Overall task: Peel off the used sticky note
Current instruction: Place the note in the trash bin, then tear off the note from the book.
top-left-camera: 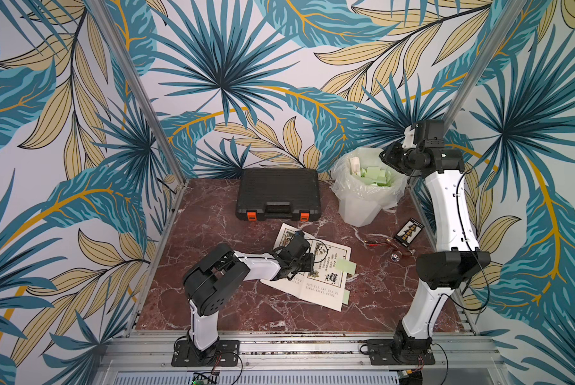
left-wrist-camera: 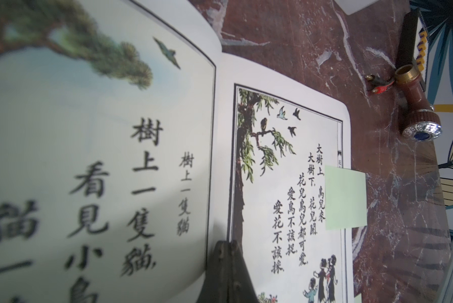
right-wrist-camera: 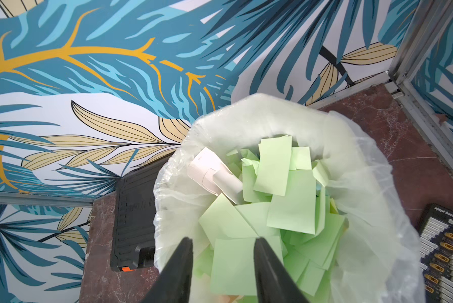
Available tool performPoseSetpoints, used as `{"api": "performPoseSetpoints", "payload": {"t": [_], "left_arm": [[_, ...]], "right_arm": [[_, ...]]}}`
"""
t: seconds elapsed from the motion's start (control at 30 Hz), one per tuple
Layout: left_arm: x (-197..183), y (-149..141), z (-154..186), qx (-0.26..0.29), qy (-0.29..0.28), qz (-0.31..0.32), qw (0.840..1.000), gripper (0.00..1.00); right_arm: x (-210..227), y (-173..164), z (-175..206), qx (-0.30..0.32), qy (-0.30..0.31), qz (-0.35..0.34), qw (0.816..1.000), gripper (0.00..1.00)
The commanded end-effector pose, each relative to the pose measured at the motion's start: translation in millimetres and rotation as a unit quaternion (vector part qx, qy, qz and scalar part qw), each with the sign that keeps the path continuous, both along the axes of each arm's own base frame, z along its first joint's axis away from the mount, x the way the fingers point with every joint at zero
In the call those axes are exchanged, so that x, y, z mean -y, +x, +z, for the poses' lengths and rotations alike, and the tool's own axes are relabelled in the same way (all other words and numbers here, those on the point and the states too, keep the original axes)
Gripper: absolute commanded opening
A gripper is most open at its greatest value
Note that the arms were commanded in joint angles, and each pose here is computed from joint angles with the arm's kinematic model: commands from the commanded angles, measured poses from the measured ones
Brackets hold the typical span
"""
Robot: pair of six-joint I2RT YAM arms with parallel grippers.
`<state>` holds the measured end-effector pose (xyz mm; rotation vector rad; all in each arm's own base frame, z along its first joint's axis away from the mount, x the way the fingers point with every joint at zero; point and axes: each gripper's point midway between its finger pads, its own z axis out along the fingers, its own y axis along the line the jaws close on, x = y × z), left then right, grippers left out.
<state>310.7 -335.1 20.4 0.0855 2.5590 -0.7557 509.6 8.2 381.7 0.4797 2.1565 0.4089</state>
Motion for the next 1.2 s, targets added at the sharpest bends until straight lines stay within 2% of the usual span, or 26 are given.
{"api": "performPoseSetpoints", "payload": {"t": [0.0,0.13,0.3,0.43,0.6,0.87,1.17], "left_arm": [[-72,-36,-77,-0.095,0.143,0.036,0.984,0.0],[-72,-36,-77,-0.097,0.142,0.035,0.984,0.0],[-72,-36,-78,-0.098,0.142,0.036,0.984,0.0],[-72,-36,-77,-0.097,0.141,0.036,0.985,0.0],[-72,-36,-78,-0.098,0.142,0.035,0.984,0.0],[-72,-36,-78,-0.099,0.143,0.034,0.984,0.0],[-71,-35,-78,-0.1,0.142,0.033,0.984,0.0]], "right_arm": [[6,-18,4,-0.019,-0.024,-0.002,1.0,0.45],[-5,-33,18,-0.011,-0.001,0.02,1.0,0.47],[-25,-56,14,-0.024,0.037,0.063,0.997,0.49],[-37,-78,16,0.011,0.07,0.081,0.994,0.5],[-53,-110,-5,0.033,0.121,0.102,0.987,0.51],[-67,-160,-73,0.017,0.184,0.111,0.977,0.52],[-75,-200,-201,-0.078,0.238,0.087,0.964,0.51]]}}
